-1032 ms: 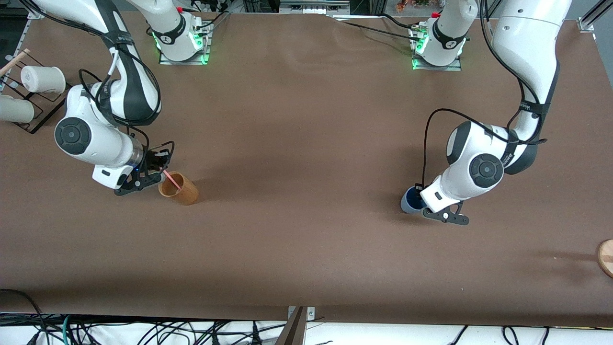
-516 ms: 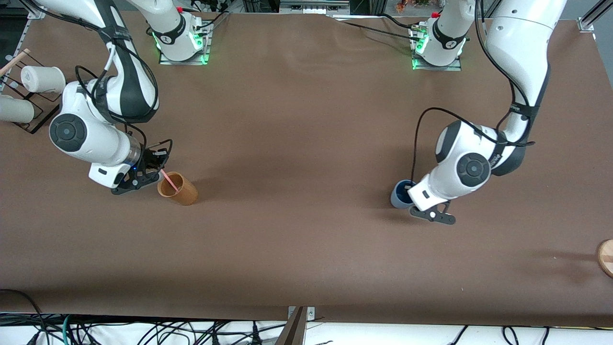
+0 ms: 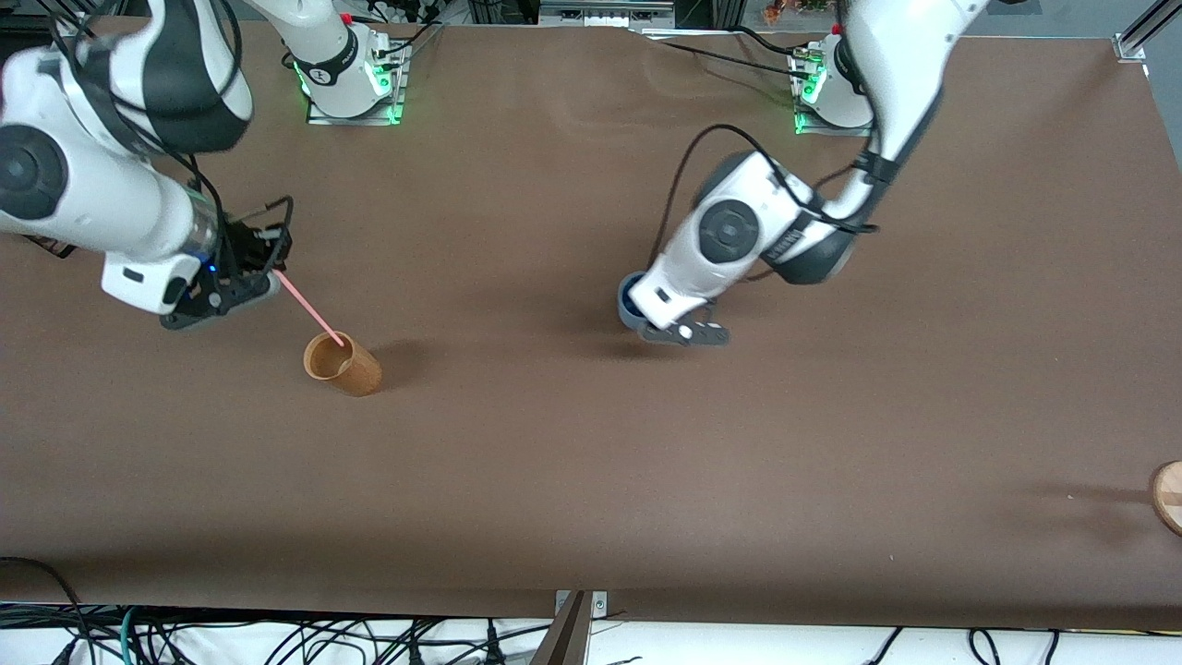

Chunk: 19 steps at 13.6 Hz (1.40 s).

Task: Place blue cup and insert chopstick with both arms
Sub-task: 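Pull the pink straw out with the right gripper while the left gripper carries the cup, then set the blue cup down mid-table with the left gripper and release it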

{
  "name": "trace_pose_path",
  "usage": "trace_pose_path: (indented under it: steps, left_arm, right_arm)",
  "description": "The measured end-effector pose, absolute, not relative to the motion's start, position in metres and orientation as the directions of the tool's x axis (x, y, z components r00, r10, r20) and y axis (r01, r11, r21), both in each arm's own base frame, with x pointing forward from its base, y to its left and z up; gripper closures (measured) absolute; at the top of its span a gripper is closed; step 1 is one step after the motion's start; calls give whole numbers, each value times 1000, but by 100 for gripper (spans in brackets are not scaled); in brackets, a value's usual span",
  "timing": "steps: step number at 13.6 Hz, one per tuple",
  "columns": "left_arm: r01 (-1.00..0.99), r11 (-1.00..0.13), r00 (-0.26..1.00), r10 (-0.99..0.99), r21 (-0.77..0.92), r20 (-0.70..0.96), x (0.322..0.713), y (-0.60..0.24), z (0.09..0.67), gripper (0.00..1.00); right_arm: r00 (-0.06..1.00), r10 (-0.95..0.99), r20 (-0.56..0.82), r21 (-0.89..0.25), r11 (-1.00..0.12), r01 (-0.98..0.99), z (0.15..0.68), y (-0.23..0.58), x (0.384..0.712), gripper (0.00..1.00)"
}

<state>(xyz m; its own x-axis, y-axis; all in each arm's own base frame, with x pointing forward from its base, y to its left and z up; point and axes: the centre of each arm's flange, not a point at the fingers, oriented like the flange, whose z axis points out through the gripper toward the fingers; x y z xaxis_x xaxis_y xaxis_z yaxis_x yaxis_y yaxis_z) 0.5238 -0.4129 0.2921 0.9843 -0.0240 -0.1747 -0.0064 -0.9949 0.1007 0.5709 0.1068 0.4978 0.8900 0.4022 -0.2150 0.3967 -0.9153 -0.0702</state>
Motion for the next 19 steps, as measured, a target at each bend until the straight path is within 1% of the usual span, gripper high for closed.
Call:
trace_pose_path:
  steps: [1, 2, 3, 5, 6, 7, 8, 9, 11, 12, 14, 16, 19]
  left_arm:
    - [-5, -996, 983, -22, 93, -183, 512, -428, 288, 90]
    - [-4, -996, 982, -21, 89, -189, 506, -434, 285, 90]
    - [-2, -996, 981, -18, 88, -191, 507, -433, 283, 85]
    - [11, -996, 982, -5, 85, -190, 513, -426, 283, 67]
    - [15, -996, 982, -1, 85, -189, 514, -424, 282, 56]
    - [17, -996, 982, 1, 85, -189, 515, -423, 283, 47]
    - [19, -996, 983, 3, 88, -185, 517, -423, 285, 36]
    - [24, -995, 985, 7, 93, -174, 521, -421, 292, 27]
    - [47, -995, 987, 34, 85, -155, 536, -403, 326, 7]
    - [52, -996, 988, 41, 68, -151, 544, -388, 353, 0]
    - [33, -999, 989, 28, 35, -143, 560, -349, 421, 0]
    - [21, -1000, 990, 18, 18, -139, 581, -296, 475, 0]
    - [-13, -998, 997, -18, 55, -80, 626, -194, 519, 0]
  right_arm:
    - [885, 411, -221, -72, -911, 405, 515, 111, 566, 91]
    - [881, 419, -219, -70, -908, 414, 531, 115, 562, 91]
    - [880, 426, -211, -68, -904, 422, 545, 119, 560, 91]
    - [877, 440, -195, -66, -898, 436, 561, 129, 559, 91]
    - [880, 435, -192, -63, -900, 432, 564, 136, 558, 91]
    - [885, 423, -194, -59, -906, 420, 564, 143, 557, 91]
    - [892, 407, -199, -53, -913, 404, 562, 154, 556, 91]
    - [898, 389, -207, -46, -921, 388, 557, 167, 555, 91]
    - [909, 351, -227, -31, -935, 353, 545, 199, 552, 91]
    - [914, 331, -235, -22, -942, 336, 539, 214, 550, 91]
    - [922, 299, -245, -15, -952, 305, 530, 242, 545, 91]
    - [934, 254, -251, -37, -967, 252, 528, 271, 540, 91]
    - [952, 179, -248, -52, -984, 171, 526, 334, 528, 91]
